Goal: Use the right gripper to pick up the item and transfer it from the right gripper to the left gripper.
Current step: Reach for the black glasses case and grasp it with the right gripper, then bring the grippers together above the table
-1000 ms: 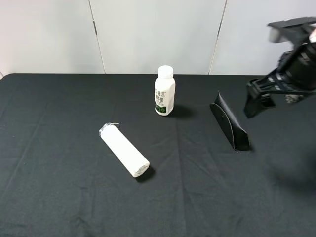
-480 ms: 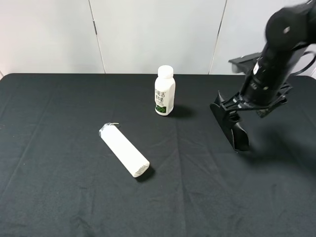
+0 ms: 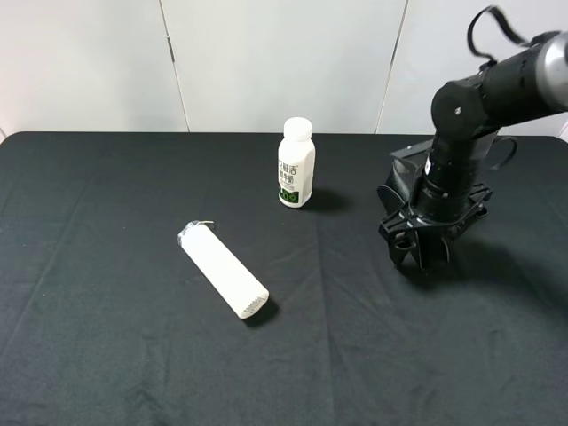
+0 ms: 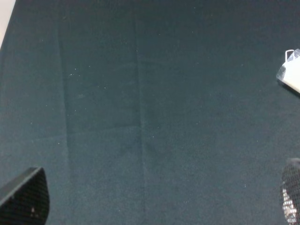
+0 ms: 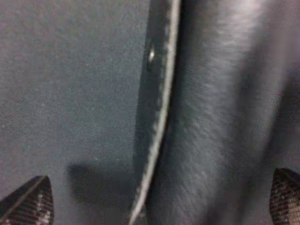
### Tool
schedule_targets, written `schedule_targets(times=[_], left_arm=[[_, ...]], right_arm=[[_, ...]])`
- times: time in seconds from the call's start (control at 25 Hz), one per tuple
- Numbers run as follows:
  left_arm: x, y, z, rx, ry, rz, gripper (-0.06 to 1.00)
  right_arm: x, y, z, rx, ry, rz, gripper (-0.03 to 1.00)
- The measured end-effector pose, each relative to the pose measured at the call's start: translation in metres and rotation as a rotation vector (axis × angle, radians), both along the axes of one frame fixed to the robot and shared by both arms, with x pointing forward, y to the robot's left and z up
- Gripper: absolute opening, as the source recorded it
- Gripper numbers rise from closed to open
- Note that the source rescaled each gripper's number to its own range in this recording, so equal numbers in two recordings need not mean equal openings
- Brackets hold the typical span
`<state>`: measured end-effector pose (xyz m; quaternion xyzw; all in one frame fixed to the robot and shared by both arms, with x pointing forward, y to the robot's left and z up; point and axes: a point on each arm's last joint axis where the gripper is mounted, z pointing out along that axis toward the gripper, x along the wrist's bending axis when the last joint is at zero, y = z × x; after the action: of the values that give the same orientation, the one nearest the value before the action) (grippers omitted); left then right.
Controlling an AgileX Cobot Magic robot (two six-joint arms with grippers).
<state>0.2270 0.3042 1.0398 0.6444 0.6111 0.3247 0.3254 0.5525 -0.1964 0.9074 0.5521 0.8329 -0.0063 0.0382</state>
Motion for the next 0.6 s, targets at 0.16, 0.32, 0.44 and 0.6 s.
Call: schedule_targets(times=[0.16, 0.32, 0.44, 0.6], left_arm=[[0.0, 0.0, 0.0, 0.0, 0.0, 0.0, 0.97], [0.0, 0.0, 0.0, 0.0, 0.0, 0.0, 0.97], [0.0, 0.0, 0.0, 0.0, 0.0, 0.0, 0.97], [0.0, 0.0, 0.0, 0.0, 0.0, 0.0, 0.97]], right_arm=[[0.0002, 0.0, -0.0042, -0.004, 0.01, -0.007, 0.72], [0.0006, -0.0002, -0.004, -0.007, 0.007, -0.002, 0.04], [0.0008, -0.0002, -0.0038, -0.007, 0.007, -0.003, 0.01], [0.0005, -0.0003, -0.0023, -0.007, 0.005, -0.003, 0.01]])
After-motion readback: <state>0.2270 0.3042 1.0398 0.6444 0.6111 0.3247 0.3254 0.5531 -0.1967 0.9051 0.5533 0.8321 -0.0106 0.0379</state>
